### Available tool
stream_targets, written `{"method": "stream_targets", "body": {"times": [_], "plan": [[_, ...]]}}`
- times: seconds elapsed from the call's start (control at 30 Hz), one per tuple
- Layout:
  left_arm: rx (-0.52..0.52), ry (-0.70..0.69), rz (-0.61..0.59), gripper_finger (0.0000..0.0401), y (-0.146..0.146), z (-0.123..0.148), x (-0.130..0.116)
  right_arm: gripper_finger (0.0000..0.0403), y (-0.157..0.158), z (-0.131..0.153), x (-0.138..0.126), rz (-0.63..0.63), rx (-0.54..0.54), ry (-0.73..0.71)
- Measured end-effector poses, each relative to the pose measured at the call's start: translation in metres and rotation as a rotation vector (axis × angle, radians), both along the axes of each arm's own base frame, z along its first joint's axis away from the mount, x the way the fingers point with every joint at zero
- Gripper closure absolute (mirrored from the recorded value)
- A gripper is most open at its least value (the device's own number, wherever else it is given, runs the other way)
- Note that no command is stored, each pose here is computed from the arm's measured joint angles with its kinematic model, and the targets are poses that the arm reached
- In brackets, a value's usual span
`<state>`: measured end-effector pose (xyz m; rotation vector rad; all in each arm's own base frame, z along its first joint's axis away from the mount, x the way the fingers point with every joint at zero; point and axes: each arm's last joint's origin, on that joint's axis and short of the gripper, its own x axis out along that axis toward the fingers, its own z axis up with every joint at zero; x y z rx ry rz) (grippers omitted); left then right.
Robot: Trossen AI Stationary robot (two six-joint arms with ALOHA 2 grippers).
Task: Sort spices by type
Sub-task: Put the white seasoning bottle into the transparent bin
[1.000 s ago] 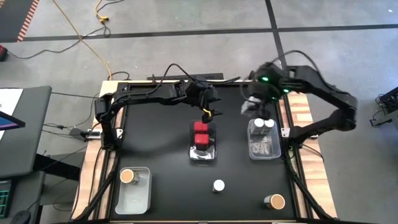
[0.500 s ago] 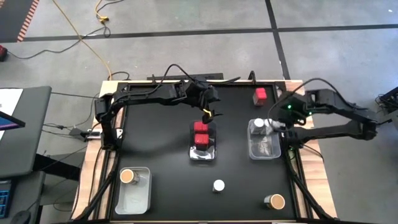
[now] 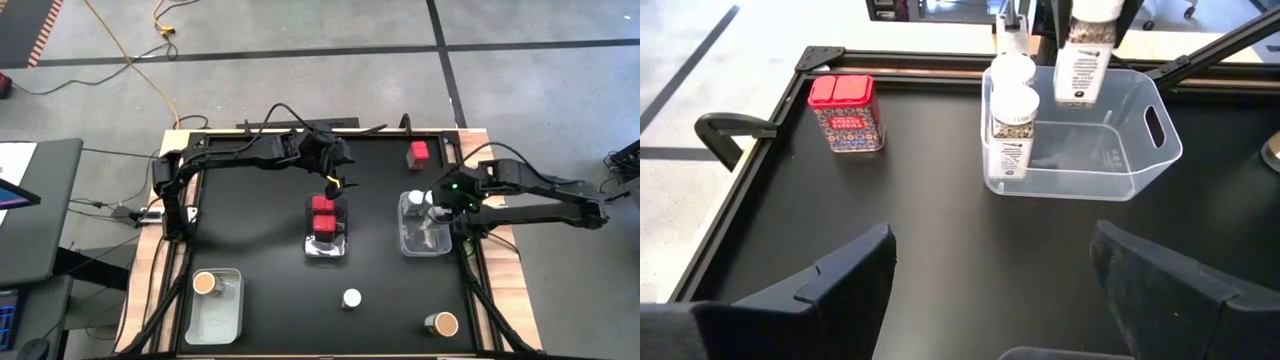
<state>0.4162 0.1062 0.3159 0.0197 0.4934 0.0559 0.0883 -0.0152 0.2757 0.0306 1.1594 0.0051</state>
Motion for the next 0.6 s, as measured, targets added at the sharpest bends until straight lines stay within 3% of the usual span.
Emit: {"method": "stream_targets", "body": {"times": [0.27, 0.6], "plan": [[0.013, 0.001, -0.014, 0.0081, -0.003, 0.0, 0.001, 0.0178, 0.002, 0.004, -0.013, -0.014, -0.033, -0.063], [0.014, 0.0, -0.014, 0.0081, -0.003, 0.0, 0.001, 0.0178, 0.001, 0.003, -0.009, -0.014, -0.029, -0.04]]}}
